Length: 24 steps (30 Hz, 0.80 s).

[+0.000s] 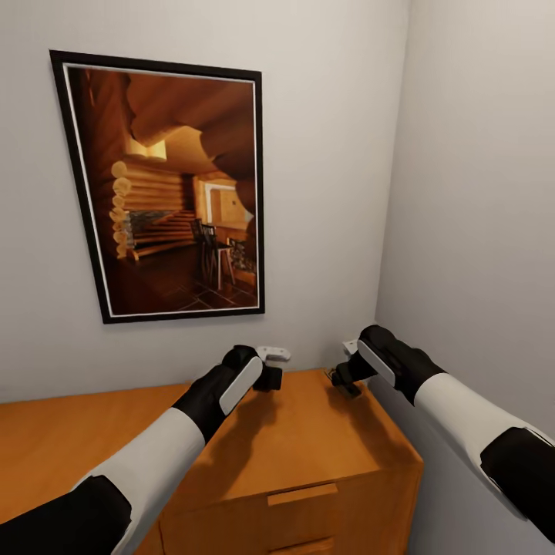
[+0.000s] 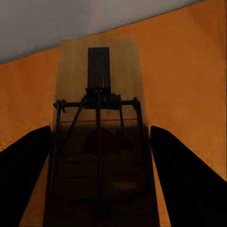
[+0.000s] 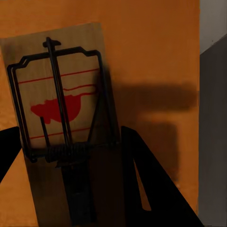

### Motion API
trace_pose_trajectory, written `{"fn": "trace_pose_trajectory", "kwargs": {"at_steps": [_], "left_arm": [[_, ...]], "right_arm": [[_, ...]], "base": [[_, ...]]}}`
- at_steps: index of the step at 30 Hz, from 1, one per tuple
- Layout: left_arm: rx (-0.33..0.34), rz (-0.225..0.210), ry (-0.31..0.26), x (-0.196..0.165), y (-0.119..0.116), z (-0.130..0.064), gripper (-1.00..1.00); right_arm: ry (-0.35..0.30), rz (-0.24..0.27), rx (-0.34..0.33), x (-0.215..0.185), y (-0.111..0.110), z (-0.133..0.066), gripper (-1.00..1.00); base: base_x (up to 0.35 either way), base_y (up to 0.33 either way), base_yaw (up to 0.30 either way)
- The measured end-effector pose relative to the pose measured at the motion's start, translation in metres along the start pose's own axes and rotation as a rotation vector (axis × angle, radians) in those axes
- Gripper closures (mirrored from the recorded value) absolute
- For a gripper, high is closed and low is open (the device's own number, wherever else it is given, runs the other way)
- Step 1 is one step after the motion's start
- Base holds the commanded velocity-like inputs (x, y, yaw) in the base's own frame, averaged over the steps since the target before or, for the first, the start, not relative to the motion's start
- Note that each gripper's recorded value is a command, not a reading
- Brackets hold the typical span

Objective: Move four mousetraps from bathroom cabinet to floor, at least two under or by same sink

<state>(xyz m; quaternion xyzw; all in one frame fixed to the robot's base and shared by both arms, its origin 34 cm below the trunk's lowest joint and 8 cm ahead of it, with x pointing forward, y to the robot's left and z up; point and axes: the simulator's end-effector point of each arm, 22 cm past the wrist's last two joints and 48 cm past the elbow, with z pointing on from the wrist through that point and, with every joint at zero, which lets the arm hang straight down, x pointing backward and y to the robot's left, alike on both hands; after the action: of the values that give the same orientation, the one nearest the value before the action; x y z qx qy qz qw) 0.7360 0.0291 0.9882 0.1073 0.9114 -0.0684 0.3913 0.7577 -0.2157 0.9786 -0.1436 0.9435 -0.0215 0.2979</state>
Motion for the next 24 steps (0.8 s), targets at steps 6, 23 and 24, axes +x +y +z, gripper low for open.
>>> {"fn": "trace_pose_trajectory", "kwargs": {"at_steps": [6, 23, 24], "left_arm": [[0.000, 0.002, 0.013, 0.004, 0.000, 0.001, 1.00], [-0.024, 0.002, 0.032, 0.009, 0.018, 0.003, 1.00], [-0.027, 0.002, 0.032, 0.010, 0.020, 0.003, 1.00]], "right_arm": [[0.000, -0.002, 0.003, 0.001, 0.000, 0.001, 1.00], [-0.103, -0.011, -0.023, -0.010, 0.017, 0.012, 1.00], [-0.116, -0.012, -0.028, -0.010, 0.019, 0.014, 1.00]], "base": [[-0.341, 0.000, 0.000], [-0.346, 0.000, 0.000], [-0.347, 0.000, 0.000]]}}
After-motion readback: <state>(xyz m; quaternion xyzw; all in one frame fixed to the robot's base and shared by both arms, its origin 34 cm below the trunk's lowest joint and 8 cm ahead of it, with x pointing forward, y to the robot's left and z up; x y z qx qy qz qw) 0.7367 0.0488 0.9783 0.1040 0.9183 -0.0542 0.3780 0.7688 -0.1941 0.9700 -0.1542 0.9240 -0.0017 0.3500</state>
